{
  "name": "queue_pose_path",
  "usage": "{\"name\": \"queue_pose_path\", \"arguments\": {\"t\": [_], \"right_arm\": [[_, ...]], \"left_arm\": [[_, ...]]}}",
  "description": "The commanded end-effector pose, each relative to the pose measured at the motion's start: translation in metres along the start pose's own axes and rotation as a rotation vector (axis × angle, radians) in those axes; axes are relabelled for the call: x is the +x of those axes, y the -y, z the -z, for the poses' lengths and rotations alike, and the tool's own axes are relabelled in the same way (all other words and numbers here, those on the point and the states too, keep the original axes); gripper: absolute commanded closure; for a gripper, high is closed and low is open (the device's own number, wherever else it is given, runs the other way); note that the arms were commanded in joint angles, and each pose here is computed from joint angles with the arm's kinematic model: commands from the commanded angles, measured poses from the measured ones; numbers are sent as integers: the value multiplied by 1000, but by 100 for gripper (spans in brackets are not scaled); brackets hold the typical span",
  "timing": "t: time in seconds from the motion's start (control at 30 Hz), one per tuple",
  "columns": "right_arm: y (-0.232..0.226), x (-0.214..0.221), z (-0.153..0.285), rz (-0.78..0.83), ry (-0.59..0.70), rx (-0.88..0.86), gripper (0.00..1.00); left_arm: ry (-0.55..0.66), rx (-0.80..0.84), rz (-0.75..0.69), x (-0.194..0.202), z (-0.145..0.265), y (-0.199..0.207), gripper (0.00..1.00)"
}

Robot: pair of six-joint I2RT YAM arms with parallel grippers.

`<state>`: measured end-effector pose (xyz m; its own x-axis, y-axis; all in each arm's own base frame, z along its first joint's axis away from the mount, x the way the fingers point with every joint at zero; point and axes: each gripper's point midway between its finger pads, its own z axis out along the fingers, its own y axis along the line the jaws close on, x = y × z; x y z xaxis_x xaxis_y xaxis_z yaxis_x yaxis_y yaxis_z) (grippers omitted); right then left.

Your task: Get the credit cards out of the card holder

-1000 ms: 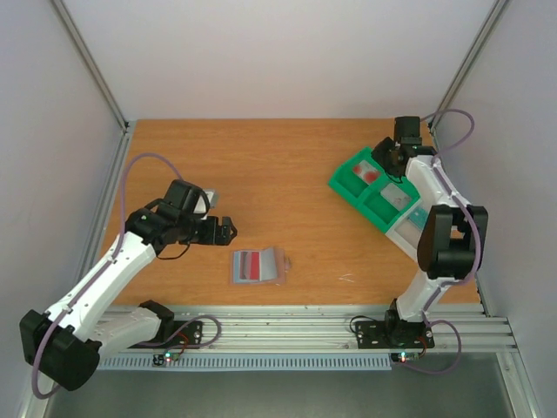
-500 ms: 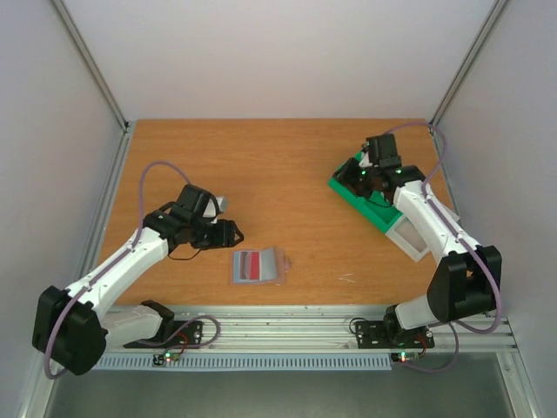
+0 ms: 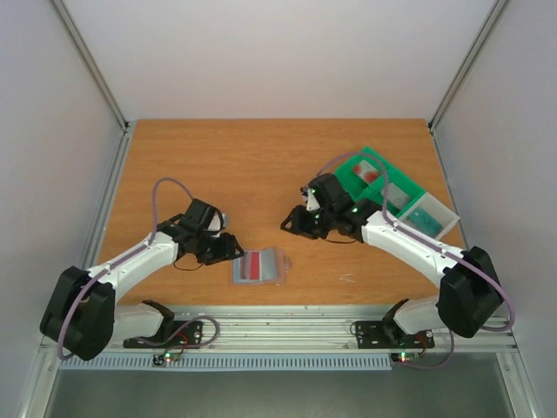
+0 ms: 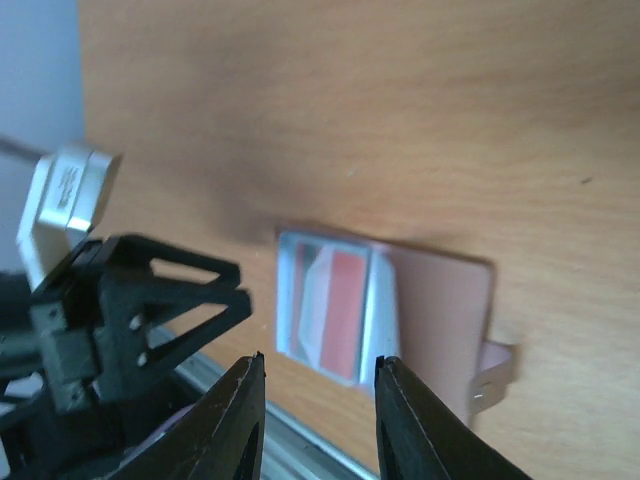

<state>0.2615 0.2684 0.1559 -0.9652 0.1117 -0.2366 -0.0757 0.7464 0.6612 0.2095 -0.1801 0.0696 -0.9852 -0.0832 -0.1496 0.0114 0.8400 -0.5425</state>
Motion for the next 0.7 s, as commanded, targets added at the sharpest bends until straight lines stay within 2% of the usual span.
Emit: {"name": "queue_pose_path", "arguments": {"t": [0.0,0.3,0.4,0.67], "right_arm": [[-23,20,-20,33,-20,-50,69],[-39,68,-70,66,-146,-78,69],[-31,74,-81,63,-170,-60,69],[11,75,-109,109,-178,82,71]], "left_arm": [[1,47,25,-3,-12,4,49],[-30,55,68,6,-23,-3,58],[-33,54,78,8,-26,-6,64],[-55,65,103,11,-31,-6,70]]}}
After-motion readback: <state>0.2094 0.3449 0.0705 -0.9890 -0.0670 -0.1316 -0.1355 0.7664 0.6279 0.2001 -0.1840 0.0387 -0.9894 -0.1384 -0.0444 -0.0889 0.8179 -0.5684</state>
